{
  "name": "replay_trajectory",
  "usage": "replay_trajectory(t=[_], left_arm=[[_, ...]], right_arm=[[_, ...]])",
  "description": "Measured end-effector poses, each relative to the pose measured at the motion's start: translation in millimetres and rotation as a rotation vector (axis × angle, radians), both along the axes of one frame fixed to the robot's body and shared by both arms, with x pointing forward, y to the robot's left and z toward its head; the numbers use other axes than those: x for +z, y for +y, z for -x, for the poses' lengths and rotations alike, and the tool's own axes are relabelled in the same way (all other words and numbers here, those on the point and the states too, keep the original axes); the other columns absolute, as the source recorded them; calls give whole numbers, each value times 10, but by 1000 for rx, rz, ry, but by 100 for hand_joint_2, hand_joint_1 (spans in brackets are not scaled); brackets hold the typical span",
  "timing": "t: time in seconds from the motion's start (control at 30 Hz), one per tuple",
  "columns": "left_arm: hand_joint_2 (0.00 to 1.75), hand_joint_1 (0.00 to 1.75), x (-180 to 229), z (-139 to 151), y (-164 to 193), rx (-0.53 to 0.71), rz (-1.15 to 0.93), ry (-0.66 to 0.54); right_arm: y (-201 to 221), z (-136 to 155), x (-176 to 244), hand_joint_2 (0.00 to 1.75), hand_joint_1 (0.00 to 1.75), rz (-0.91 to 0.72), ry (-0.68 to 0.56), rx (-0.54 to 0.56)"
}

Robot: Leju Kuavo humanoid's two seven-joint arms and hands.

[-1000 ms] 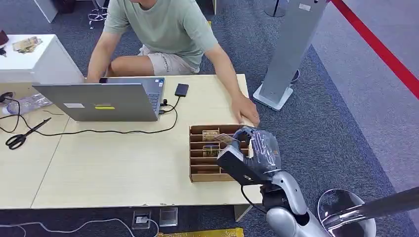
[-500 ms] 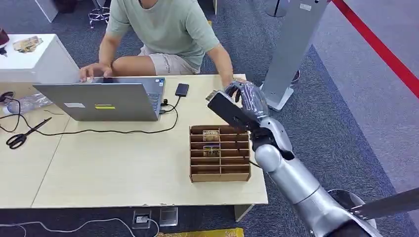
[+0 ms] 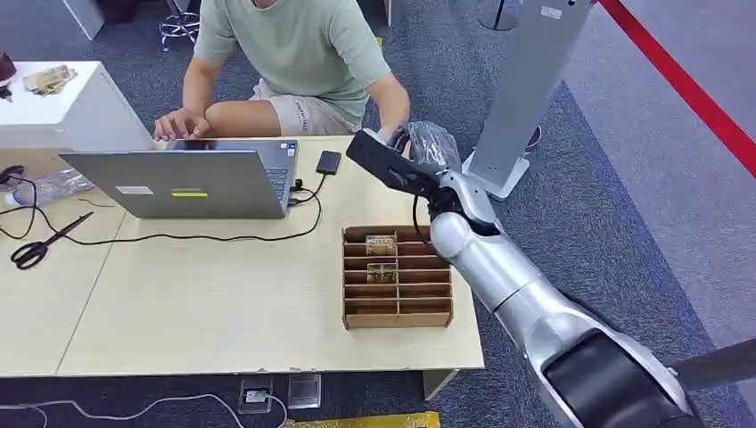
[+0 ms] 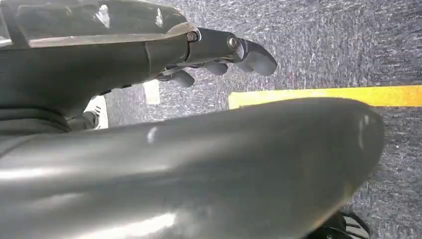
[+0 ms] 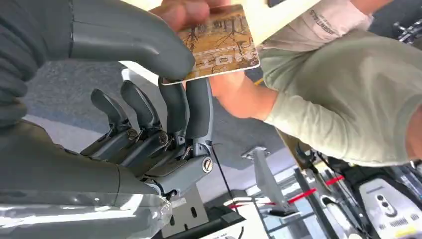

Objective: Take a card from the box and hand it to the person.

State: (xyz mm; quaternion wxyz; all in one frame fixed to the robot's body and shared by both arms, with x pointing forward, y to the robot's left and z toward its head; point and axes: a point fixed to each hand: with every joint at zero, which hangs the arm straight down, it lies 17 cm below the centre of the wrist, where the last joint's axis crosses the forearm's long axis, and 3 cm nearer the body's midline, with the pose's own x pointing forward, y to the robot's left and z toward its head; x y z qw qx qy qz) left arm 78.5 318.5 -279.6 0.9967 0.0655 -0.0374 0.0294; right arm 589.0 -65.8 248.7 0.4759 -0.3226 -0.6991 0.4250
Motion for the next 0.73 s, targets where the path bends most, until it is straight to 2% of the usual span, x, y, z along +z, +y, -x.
replay_trajectory(t=[0.03,0.07,0.37,0.73], left_arm=[[0,0,0,1,-2,0,1,0],[0,0,0,2,0,2,1,0],[0,0,0,-1,-20,17,13,-3],[0,0,-3,24,-13,46,14,0]], right_arm=[[16,-5,-2,175,154,3,2,1],[32,-10,-11,175,0,8,5,3],[168,1,-144,175,0,14,38,22],[85,21,-127,175,0,-157,83,3]])
